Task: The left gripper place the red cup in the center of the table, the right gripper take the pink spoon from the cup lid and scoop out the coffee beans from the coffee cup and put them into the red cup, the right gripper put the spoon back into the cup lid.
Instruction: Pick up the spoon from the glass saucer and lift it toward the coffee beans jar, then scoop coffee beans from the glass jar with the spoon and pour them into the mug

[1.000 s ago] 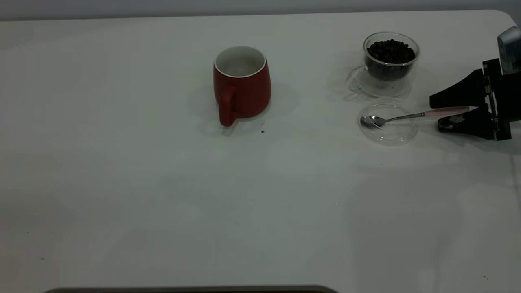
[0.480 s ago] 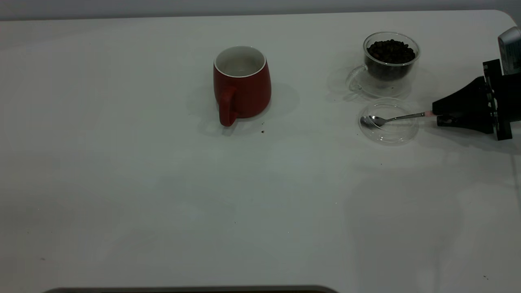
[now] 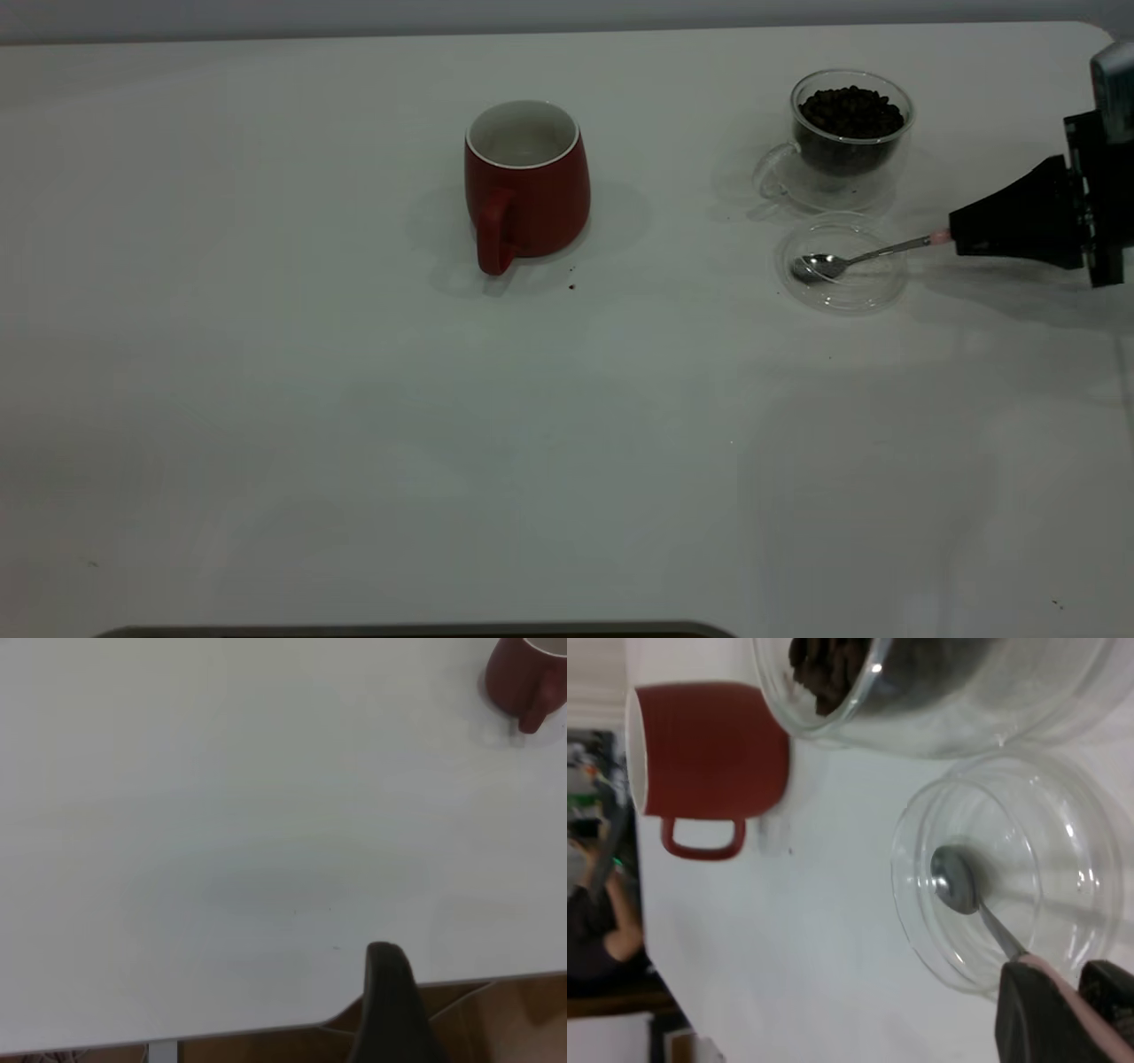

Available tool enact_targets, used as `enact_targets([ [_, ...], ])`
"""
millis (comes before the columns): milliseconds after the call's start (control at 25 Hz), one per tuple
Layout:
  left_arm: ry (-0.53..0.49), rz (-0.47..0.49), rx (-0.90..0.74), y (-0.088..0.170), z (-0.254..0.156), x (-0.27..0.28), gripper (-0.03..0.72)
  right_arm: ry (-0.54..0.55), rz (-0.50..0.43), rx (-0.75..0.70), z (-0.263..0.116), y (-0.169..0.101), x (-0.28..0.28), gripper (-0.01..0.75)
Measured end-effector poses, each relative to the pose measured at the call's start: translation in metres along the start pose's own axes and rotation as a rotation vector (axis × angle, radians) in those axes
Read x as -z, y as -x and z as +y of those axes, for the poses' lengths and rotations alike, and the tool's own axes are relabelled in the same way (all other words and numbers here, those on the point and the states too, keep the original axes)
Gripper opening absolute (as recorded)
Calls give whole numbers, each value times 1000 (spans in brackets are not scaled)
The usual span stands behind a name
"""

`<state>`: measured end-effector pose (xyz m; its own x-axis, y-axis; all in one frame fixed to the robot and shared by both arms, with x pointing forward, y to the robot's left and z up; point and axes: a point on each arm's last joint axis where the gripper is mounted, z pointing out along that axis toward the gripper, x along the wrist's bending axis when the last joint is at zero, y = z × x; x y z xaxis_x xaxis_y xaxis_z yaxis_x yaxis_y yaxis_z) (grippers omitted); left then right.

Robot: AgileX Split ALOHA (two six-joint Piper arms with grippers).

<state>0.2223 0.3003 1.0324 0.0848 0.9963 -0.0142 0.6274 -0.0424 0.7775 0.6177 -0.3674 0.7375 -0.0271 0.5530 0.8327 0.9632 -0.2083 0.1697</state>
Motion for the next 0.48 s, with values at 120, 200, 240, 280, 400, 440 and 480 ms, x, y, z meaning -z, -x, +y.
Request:
enact_targets([
  [120,0,0,0,0,0,0,538,17,-19,37,8,-8,15,96],
  [200,0,0,-1,0,0,0,538,42,-14,58,14,-15,29,96],
  [240,0,0,-1,0,0,0,538,46,-7,71,16,-19,35,96],
  [280,0,0,-1,0,0,0,538,48,-6,89,18,-24,42,96],
  [400,0,0,-1,0,0,0,538,56,-20,134,25,-40,60,96],
  [440,0,0,-1,0,0,0,538,65,-26,143,29,-48,66,96],
  [480,0,0,-1,0,0,0,538,74,-29,157,32,-56,70,96],
])
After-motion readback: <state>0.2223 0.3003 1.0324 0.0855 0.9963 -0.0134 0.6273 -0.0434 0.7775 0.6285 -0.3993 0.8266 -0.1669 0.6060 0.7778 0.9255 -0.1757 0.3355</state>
